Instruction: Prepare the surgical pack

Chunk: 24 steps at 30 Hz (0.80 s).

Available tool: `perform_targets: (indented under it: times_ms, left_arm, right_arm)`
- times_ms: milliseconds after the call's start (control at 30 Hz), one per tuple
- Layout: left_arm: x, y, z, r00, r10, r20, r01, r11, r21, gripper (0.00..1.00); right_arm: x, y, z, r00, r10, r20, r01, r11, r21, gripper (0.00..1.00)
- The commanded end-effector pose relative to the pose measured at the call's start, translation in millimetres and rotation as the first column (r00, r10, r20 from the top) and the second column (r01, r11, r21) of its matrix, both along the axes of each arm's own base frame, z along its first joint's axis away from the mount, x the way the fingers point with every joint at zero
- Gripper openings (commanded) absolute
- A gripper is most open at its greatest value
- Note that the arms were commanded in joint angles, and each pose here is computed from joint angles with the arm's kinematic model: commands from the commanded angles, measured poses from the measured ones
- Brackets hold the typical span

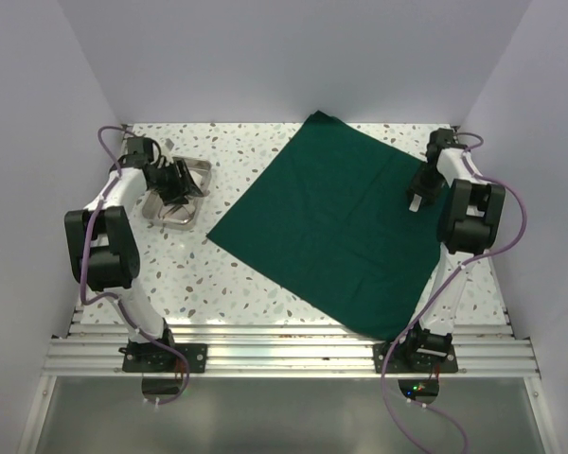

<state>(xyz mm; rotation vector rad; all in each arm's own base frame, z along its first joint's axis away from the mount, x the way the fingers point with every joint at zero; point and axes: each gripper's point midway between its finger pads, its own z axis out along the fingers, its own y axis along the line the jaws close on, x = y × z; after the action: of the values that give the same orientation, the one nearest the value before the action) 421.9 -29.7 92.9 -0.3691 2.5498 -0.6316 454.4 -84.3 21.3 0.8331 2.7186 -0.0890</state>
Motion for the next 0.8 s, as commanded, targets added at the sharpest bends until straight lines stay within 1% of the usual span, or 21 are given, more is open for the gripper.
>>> perform_targets:
  times_ms: [0, 67, 100, 267, 300, 333, 400, 500, 600, 667, 733, 767]
  left_arm:
    - [0, -4, 9, 1.0, 0.0, 0.022, 0.0, 1.0, -0.015, 0.58]
    - [0, -6, 8, 1.0, -0.003, 0.02, 0.003, 1.0, -0.017, 0.58]
    - [1, -6, 8, 1.0, -0.004, 0.022, 0.004, 1.0, -0.018, 0.58]
    - [3, -11, 9, 1.0, -0.014, 0.025, 0.014, 1.0, -0.024, 0.58]
    - [3, -11, 9, 1.0, -0.013, 0.026, 0.014, 1.0, -0.026, 0.57]
    - [3, -13, 9, 0.999, -0.019, 0.026, 0.02, 0.999, -0.029, 0.57]
    - [3, -15, 11, 0.999, -0.024, 0.03, 0.024, 0.999, -0.03, 0.57]
    - [4, -19, 14, 0.999, -0.034, 0.04, 0.036, 0.999, -0.037, 0.57]
    - [7, -29, 25, 0.995, -0.065, 0.08, 0.07, 0.996, -0.061, 0.58]
    - [9, -42, 34, 0.988, -0.105, 0.116, 0.115, 0.99, -0.081, 0.59]
    - [8, -59, 40, 0.978, -0.152, 0.141, 0.166, 0.982, -0.095, 0.61]
    - [9, -66, 45, 0.971, -0.172, 0.163, 0.191, 0.976, -0.108, 0.62]
  right_arm:
    - [23, -3, 1, 0.998, 0.011, 0.061, -0.01, 1.0, -0.003, 0.42]
    - [22, -2, -2, 0.999, -0.003, 0.054, 0.003, 1.0, 0.006, 0.38]
    - [21, -1, -4, 0.999, -0.005, 0.051, 0.005, 1.0, 0.011, 0.3]
    - [20, -2, -4, 0.999, -0.009, 0.048, 0.009, 1.0, 0.004, 0.21]
    - [20, -2, -4, 0.999, -0.011, 0.047, 0.01, 1.0, 0.005, 0.19]
    - [21, -1, -3, 0.999, -0.012, 0.051, 0.012, 1.0, 0.01, 0.13]
    - [19, 0, 1, 0.999, -0.013, 0.049, 0.013, 1.0, 0.017, 0.09]
    - [19, 0, 14, 0.997, -0.024, 0.071, 0.023, 1.0, 0.02, 0.06]
    - [19, 8, 34, 0.993, -0.022, 0.114, 0.017, 0.999, 0.043, 0.06]
    - [18, 19, 42, 0.992, -0.018, 0.126, 0.008, 0.997, 0.078, 0.05]
    - [14, 27, 53, 0.99, -0.014, 0.143, 0.001, 0.996, 0.086, 0.05]
    - [13, 38, 57, 0.988, -0.004, 0.152, -0.013, 0.994, 0.107, 0.05]
